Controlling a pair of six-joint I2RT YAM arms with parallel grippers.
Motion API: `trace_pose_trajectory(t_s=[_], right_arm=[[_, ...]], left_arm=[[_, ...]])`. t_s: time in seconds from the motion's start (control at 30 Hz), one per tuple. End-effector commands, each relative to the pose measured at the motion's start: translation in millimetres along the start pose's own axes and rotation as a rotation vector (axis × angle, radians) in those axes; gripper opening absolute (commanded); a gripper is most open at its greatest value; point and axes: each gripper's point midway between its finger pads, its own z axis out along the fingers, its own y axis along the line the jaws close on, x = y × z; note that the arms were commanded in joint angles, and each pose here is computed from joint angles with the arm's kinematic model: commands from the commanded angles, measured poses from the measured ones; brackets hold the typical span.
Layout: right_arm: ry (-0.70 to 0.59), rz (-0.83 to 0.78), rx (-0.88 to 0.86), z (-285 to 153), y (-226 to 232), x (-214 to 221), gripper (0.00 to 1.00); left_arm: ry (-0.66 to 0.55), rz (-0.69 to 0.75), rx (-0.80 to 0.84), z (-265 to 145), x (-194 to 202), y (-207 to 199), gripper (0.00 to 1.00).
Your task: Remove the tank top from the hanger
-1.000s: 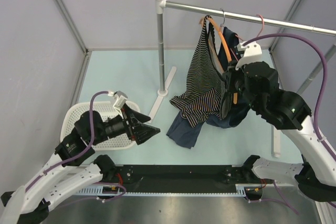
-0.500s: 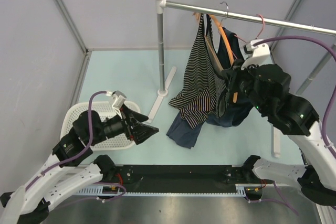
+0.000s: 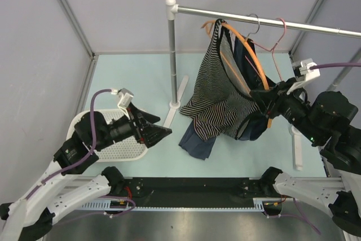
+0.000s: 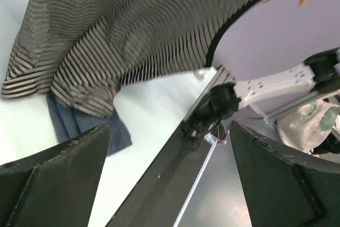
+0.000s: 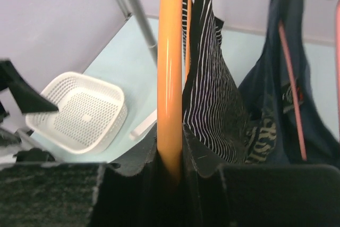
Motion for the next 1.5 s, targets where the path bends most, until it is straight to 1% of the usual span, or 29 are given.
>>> trace_pose_trajectory(t_s=[0.0,0.13,0.17,0.23,0.3,0.33,0.4,0.47,0.57,0.6,0.67,0.7,0.8,1.0,1.1,1.13,1.27,1.37,1.43,1.47], right_arm=[[0.012,0.105,-0.140,-22.5,21.4,7.5,0.00],[0.017,0.141,-0.195,-43.8,25.3,14.6,0.00],[0.026,0.144,-0.208,-46.5,26.8,17.5,0.00],[0.076,0.155,-0.239,-50.7,31.0,31.7,0.00],[0.126,0.163,-0.320,-59.6,42.9,45.0,0.00],[0.157,0.178,-0.335,-57.6,45.6,56.5,0.00],[0.165,0.196,-0.399,-64.6,54.2,62.8,0.00],[0.208,0.219,-0.414,-61.2,56.8,80.1,0.00],[0.254,0.241,-0.431,-54.9,60.8,97.4,0.00],[0.248,0.247,-0.444,-55.3,62.7,96.7,0.00],[0.247,0.255,-0.448,-53.9,63.1,100.0,0.00],[0.224,0.257,-0.457,-56.2,63.5,96.2,0.00],[0.213,0.264,-0.461,-56.5,63.5,97.1,0.00],[0.248,0.275,-0.485,-53.1,67.5,110.1,0.00],[0.262,0.282,-0.513,-54.1,71.7,114.4,0.00],[0.261,0.282,-0.518,-55.0,72.2,114.3,0.00],[0.267,0.282,-0.516,-58.4,70.1,118.9,0.00],[0.262,0.286,-0.536,-62.5,71.5,120.9,0.00],[0.256,0.282,-0.538,-63.1,70.9,122.0,0.00],[0.251,0.279,-0.541,-64.5,70.4,122.1,0.00]], left_arm=[[-0.141,0.067,0.065,-3.1,-60.3,-32.4,0.99],[-0.162,0.075,0.086,10.7,-80.2,-42.0,0.99],[-0.149,0.070,0.079,19.8,-81.2,-39.9,0.99],[-0.160,0.073,0.100,23.6,-91.0,-47.1,0.98],[-0.159,0.075,0.097,33.7,-96.3,-47.0,0.98],[-0.163,0.085,0.081,37.4,-98.8,-43.9,0.98],[-0.155,0.096,0.048,48.9,-100.9,-36.4,0.97],[-0.162,0.118,0.013,54.4,-107.3,-31.2,0.95],[-0.136,0.144,-0.007,68.8,-109.1,-25.7,0.91],[-0.122,0.148,-0.023,72.5,-107.4,-21.6,0.87],[-0.080,0.155,-0.094,81.7,-99.1,-4.2,0.84],[-0.064,0.158,-0.119,83.4,-95.3,2.1,0.80],[-0.010,0.162,-0.183,86.4,-77.0,21.7,0.74],[0.036,0.139,-0.191,85.8,-54.7,31.4,0.70],[0.051,0.145,-0.235,88.2,-49.1,42.8,0.69],[0.059,0.150,-0.243,88.1,-48.8,44.3,0.67],[0.103,0.177,-0.313,94.3,-42.5,61.0,0.45],[0.121,0.188,-0.353,99.1,-42.9,69.5,0.40],[0.157,0.180,-0.365,106.9,-39.0,73.1,0.38],[0.168,0.179,-0.368,109.4,-37.7,74.2,0.33]])
